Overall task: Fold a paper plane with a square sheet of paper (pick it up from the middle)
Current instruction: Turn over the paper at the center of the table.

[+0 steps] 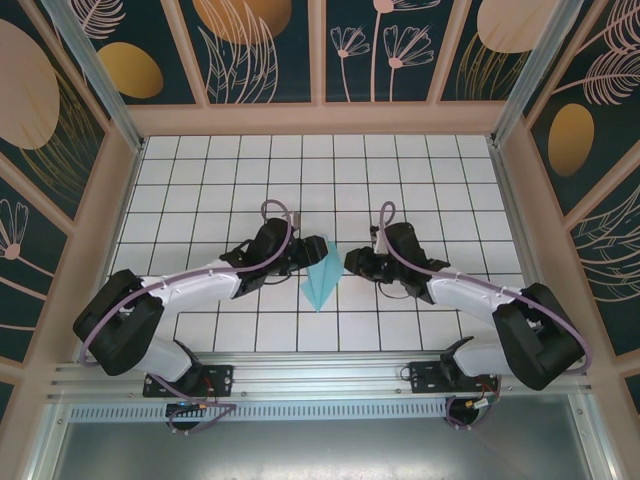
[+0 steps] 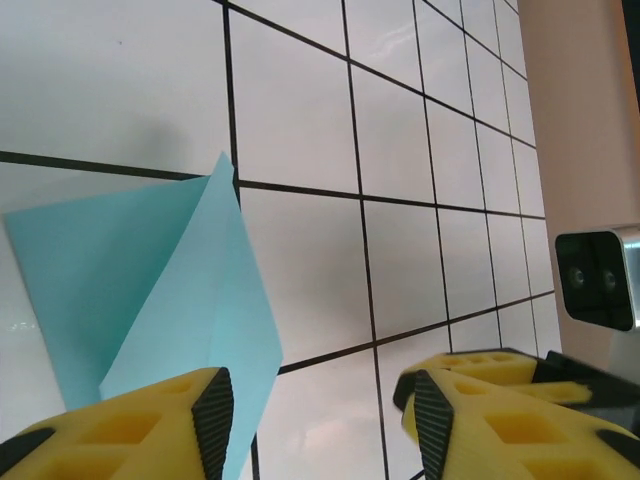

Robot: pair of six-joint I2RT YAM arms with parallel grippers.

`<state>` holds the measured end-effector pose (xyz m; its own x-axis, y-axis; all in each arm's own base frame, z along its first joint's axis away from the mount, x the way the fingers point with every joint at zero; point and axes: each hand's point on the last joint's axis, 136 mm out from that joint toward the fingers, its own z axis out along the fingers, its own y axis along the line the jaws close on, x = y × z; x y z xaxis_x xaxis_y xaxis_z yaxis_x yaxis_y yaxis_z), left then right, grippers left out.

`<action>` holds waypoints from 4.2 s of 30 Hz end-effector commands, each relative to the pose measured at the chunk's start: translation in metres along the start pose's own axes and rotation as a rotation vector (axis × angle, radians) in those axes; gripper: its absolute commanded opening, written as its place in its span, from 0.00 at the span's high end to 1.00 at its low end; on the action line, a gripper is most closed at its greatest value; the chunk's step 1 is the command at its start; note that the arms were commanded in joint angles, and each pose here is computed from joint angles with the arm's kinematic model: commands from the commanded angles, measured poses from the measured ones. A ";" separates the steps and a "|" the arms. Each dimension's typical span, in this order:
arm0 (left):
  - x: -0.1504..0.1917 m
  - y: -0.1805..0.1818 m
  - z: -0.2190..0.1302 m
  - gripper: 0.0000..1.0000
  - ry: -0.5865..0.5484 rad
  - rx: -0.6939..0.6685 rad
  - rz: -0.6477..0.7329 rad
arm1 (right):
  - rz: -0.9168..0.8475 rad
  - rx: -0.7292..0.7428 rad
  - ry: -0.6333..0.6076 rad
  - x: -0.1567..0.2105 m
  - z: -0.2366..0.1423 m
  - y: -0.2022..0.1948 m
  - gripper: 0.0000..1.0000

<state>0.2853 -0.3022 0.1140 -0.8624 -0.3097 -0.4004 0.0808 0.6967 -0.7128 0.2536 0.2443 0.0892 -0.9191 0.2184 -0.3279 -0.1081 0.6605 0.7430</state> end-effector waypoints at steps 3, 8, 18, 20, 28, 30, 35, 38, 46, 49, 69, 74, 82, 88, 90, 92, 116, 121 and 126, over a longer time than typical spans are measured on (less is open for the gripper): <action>0.020 0.033 0.002 0.40 0.068 -0.119 -0.031 | -0.014 0.018 0.013 -0.002 -0.004 -0.014 0.71; 0.034 0.047 0.005 0.37 0.096 -0.128 -0.083 | -0.012 -0.008 0.041 -0.001 0.005 -0.012 0.70; 0.058 0.050 0.020 0.44 0.167 -0.098 -0.128 | -0.002 -0.027 0.087 0.003 0.019 -0.011 0.69; 0.062 0.050 0.024 0.45 0.186 -0.101 -0.126 | -0.005 -0.027 0.092 0.004 0.021 -0.010 0.69; 0.072 0.049 0.035 0.57 0.215 -0.081 -0.128 | -0.015 -0.033 0.132 0.011 0.034 -0.006 0.68; 0.073 0.045 0.036 0.61 0.219 -0.066 -0.122 | -0.018 -0.033 0.146 0.015 0.039 -0.005 0.68; 0.074 0.044 0.039 0.65 0.224 -0.059 -0.116 | -0.013 -0.022 0.178 0.022 0.051 -0.008 0.68; 0.073 0.038 0.039 0.67 0.221 -0.024 -0.110 | -0.012 -0.019 0.198 0.026 0.057 -0.009 0.70; 0.077 0.028 0.043 0.68 0.237 0.055 -0.132 | 0.006 0.002 0.229 0.037 0.065 -0.015 0.84; 0.082 0.039 0.049 0.67 0.249 0.023 -0.145 | 0.015 0.014 0.229 0.040 0.065 -0.019 0.88; 0.084 0.046 0.047 0.96 0.210 0.053 -0.161 | 0.008 0.030 0.203 0.036 0.058 -0.018 0.89; 0.078 0.029 0.040 1.00 0.173 0.176 -0.161 | -0.006 0.059 0.133 0.019 0.042 -0.014 0.85; 0.078 0.015 0.031 1.00 0.164 0.292 -0.146 | 0.032 0.076 0.068 0.006 0.020 -0.026 0.65; 0.078 0.009 0.021 1.00 0.156 0.332 -0.127 | 0.075 0.039 0.098 0.017 0.023 -0.029 0.52; 0.077 0.008 0.018 1.00 0.149 0.341 -0.131 | 0.088 0.017 0.115 0.021 0.025 -0.027 0.50; 0.076 0.007 0.016 1.00 0.140 0.355 -0.134 | 0.104 0.003 0.130 0.024 0.027 -0.027 0.49; 0.075 0.008 0.011 1.00 0.125 0.379 -0.206 | 0.207 -0.239 0.143 0.023 0.028 0.011 0.41; 0.071 0.002 0.008 1.00 0.114 0.406 -0.210 | 0.212 -0.239 0.155 0.026 0.030 0.008 0.41; 0.070 0.001 0.007 1.00 0.111 0.416 -0.220 | 0.217 -0.260 0.174 0.028 0.033 0.009 0.41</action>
<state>0.2282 -0.3253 0.0655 -0.9334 -0.3244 -0.1533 0.0335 0.3465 -0.9374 0.2370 0.2731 0.0577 -0.9761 0.2129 -0.0435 0.0572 0.4448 0.8938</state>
